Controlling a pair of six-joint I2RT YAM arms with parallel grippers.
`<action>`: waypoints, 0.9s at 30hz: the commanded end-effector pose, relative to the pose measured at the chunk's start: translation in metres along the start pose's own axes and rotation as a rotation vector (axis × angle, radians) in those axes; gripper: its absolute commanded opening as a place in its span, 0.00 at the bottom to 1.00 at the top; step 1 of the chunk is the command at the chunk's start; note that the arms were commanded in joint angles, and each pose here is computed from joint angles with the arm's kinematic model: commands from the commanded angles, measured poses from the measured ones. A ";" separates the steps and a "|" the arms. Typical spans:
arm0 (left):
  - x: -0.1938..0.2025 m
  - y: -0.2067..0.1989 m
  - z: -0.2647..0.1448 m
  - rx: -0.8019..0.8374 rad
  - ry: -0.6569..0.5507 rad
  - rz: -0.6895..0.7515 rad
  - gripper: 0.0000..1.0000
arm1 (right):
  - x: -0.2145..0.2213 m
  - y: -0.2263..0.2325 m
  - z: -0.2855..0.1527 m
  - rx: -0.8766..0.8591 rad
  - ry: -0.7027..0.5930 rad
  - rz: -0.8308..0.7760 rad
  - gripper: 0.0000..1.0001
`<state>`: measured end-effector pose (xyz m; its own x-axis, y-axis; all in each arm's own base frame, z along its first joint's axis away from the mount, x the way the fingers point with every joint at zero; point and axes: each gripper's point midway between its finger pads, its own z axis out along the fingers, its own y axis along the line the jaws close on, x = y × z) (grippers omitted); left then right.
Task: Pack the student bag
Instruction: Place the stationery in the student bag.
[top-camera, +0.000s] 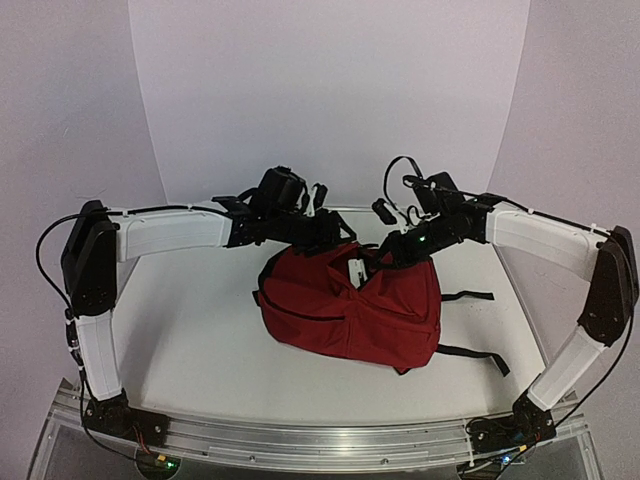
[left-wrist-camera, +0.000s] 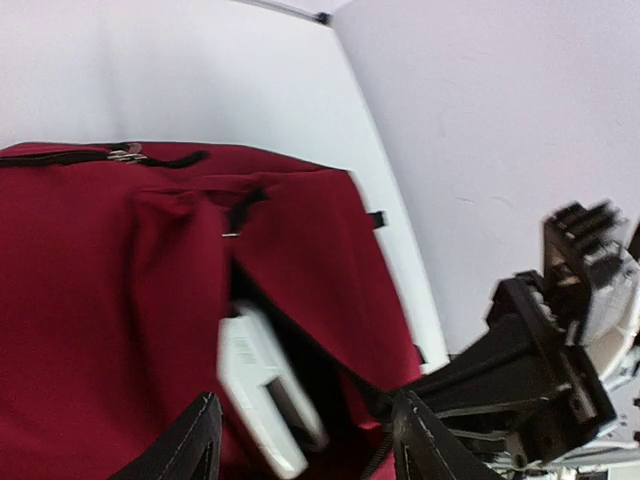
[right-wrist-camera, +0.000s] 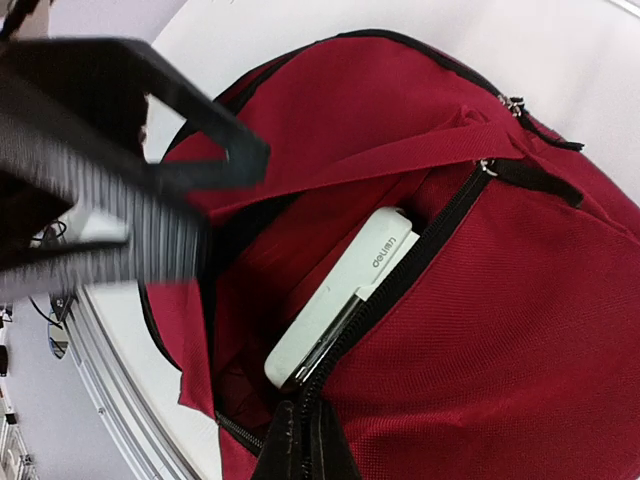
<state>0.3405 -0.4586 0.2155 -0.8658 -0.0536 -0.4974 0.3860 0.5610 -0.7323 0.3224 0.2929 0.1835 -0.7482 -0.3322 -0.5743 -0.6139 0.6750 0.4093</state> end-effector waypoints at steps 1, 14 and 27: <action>-0.004 0.025 -0.009 -0.118 -0.011 0.008 0.58 | -0.010 0.002 0.007 -0.030 -0.017 0.012 0.00; 0.021 0.033 0.010 -0.086 0.083 -0.015 0.48 | -0.012 0.007 0.004 -0.056 -0.028 0.010 0.00; 0.036 0.081 0.041 -0.362 0.143 0.004 0.53 | -0.020 0.020 -0.011 -0.089 -0.063 -0.014 0.00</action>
<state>0.3510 -0.4466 0.1273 -0.9201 0.0165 -0.3914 0.2606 0.7718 -0.5800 0.3198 0.3020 0.1753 -0.7679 -0.3332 -0.5471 -0.6089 0.6448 0.4620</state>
